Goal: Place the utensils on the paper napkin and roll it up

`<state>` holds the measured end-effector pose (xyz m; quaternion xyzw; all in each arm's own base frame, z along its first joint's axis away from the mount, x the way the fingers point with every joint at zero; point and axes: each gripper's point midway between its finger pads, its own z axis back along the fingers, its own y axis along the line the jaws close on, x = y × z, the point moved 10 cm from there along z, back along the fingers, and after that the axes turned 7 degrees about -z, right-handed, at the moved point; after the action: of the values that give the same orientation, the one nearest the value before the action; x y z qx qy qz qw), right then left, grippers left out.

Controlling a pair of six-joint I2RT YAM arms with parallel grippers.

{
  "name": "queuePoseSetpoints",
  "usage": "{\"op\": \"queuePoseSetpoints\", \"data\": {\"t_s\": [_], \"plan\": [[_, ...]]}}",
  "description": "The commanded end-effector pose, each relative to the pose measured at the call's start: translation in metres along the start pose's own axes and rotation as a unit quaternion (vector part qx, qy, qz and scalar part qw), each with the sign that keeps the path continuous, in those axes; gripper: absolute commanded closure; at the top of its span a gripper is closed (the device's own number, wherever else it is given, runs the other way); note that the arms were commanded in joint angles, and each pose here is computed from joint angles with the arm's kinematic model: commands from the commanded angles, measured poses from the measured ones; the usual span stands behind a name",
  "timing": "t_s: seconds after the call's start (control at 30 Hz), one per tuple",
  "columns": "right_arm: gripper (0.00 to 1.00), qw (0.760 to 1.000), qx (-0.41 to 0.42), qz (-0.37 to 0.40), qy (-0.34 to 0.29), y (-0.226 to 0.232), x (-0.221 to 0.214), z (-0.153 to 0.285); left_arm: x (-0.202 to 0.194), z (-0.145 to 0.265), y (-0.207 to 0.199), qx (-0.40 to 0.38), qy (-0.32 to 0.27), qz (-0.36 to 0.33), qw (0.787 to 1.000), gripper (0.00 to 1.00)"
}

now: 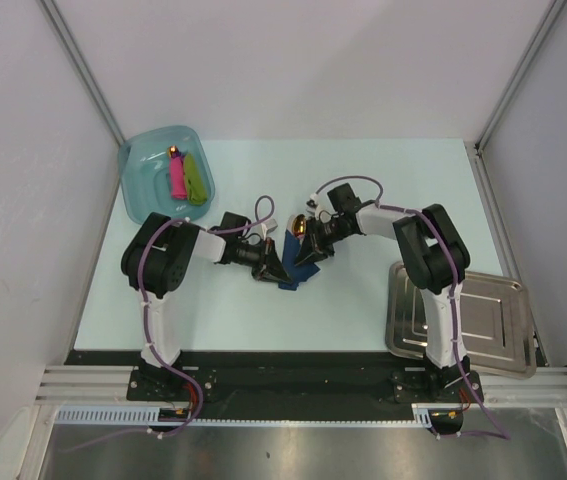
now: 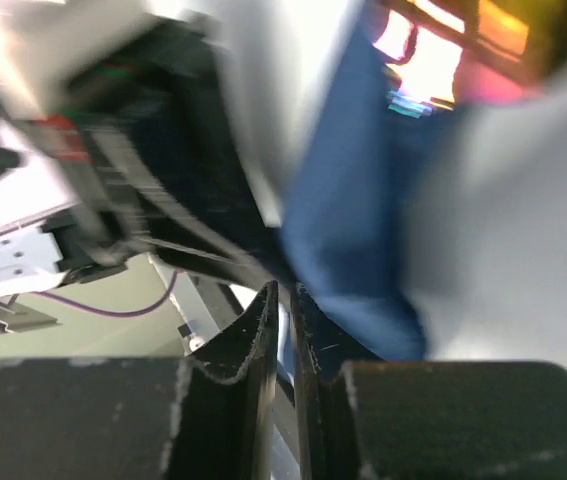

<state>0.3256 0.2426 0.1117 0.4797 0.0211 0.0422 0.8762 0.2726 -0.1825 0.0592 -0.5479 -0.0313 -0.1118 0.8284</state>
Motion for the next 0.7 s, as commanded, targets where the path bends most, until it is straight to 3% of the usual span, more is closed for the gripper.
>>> {"op": "queuePoseSetpoints", "data": {"t_s": [0.0,0.23,0.47,0.67], "plan": [[0.86,1.0,-0.012,-0.008,0.001,-0.018,-0.005,-0.006,-0.007,-0.001,0.022,0.052,-0.014,-0.007,0.999,0.9],[0.89,0.997,-0.075,0.008,0.009,-0.041,-0.01,-0.017,-0.001,0.003,0.01,0.018,-0.029,-0.046,0.998,0.85],[0.9,0.994,-0.107,0.023,0.008,-0.049,-0.011,-0.024,0.012,0.01,-0.034,-0.026,-0.046,-0.117,0.992,0.69],[0.91,0.993,-0.115,0.028,0.01,-0.05,-0.012,-0.027,0.007,0.001,-0.052,-0.037,-0.028,-0.135,0.99,0.68]]}}
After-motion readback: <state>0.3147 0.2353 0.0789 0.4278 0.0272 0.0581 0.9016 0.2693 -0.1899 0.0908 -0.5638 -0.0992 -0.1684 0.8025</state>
